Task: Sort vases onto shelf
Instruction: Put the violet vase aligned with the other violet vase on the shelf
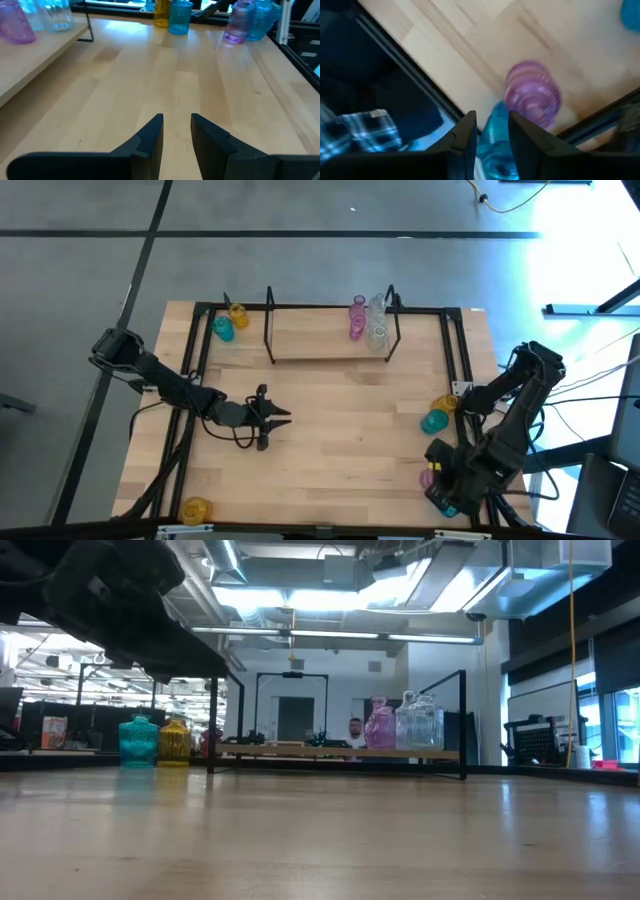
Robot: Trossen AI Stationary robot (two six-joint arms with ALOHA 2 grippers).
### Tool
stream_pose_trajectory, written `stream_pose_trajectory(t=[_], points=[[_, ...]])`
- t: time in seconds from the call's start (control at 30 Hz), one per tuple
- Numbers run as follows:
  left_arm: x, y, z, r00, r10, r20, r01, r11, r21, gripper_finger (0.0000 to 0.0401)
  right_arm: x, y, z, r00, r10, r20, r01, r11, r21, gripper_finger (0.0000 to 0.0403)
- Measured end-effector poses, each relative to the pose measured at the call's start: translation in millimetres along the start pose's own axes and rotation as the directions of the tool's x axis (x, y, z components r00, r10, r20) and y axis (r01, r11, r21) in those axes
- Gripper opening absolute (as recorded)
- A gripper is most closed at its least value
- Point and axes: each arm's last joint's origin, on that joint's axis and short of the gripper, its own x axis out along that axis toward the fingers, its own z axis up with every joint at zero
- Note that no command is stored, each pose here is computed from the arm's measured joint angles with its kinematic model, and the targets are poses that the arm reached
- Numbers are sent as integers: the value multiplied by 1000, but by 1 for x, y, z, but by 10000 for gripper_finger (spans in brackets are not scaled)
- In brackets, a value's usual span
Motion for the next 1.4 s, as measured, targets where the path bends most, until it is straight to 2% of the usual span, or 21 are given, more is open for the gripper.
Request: stream_pose_trajectory(t=[0.1,0.27,0.77,1.27,1.4], points=[[0,0,0,1000,10,3,-10,1000,-1,92,7,-3,-8,1000,-1,-3,1,998,68,98],[0,0,0,1000,10,1,-10,1000,1,92,21,-12,-11,998,-62,-15,63,993,101,98],[0,1,0,1000,11,0,-11,1000,3,92,24,-14,-10,996,-92,-13,93,992,91,98],[0,1,0,1000,11,-1,-11,1000,4,92,41,-11,-11,985,-173,-14,173,984,41,98],[0,1,0,1000,12,0,-12,1000,4,92,42,-11,-12,984,-178,-13,178,984,17,83]])
